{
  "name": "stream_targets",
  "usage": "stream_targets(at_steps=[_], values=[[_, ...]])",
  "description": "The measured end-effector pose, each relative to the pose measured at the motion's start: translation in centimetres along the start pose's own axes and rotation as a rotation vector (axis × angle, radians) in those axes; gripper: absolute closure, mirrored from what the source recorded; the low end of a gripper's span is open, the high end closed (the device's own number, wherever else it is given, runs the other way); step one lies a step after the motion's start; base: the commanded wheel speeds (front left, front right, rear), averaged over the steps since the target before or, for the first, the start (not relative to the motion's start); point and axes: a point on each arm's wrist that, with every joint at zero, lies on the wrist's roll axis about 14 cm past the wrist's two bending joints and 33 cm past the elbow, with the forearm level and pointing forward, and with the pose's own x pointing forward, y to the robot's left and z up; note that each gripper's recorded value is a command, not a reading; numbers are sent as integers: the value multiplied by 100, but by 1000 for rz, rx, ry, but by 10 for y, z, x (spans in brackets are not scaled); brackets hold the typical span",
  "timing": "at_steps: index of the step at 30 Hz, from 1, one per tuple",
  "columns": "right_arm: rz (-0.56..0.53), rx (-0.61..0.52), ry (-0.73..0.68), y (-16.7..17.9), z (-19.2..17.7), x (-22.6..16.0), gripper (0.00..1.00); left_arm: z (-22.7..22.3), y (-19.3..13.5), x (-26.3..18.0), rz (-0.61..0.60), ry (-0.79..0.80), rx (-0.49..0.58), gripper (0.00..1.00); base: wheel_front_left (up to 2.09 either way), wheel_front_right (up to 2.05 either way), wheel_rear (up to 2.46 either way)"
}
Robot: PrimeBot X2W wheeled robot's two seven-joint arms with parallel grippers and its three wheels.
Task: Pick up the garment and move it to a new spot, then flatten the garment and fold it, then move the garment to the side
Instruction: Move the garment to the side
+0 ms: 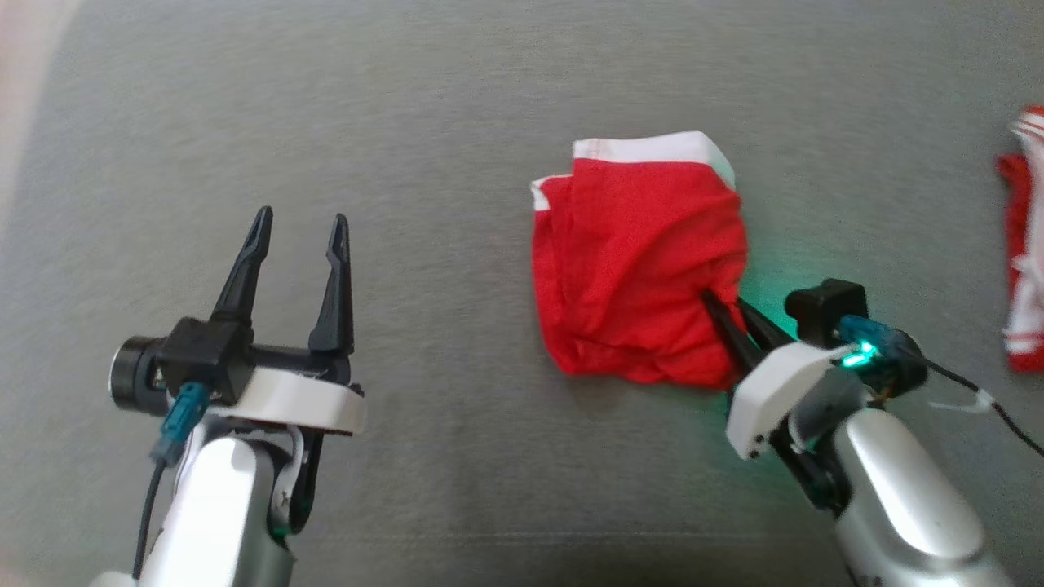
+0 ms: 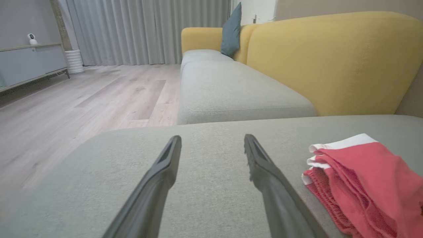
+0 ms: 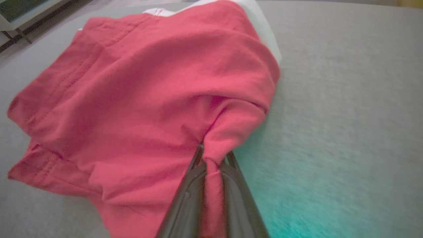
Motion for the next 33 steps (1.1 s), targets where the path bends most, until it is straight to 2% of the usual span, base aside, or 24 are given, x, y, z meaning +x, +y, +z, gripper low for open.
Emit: stream_targets(at_steps=[14, 18, 19, 23, 33], values=[[-293, -40, 57, -107, -17, -86, 100, -13, -98, 39, -300, -7, -59, 0, 0, 0, 0], [-386, -85, 69, -150, -10, -100, 100, -23, -114, 49, -348, 10, -66, 0, 0, 0, 0], [-441, -110, 62, -175, -2, -107, 100, -28, -120, 55, -374, 15, -71, 0, 0, 0, 0], [-529, -168, 82, -217, 10, -118, 100, -39, -133, 66, -419, 25, -81, 0, 0, 0, 0], [-730, -203, 83, -283, 25, -148, 100, -63, -152, 87, -480, 43, -104, 0, 0, 0, 0]])
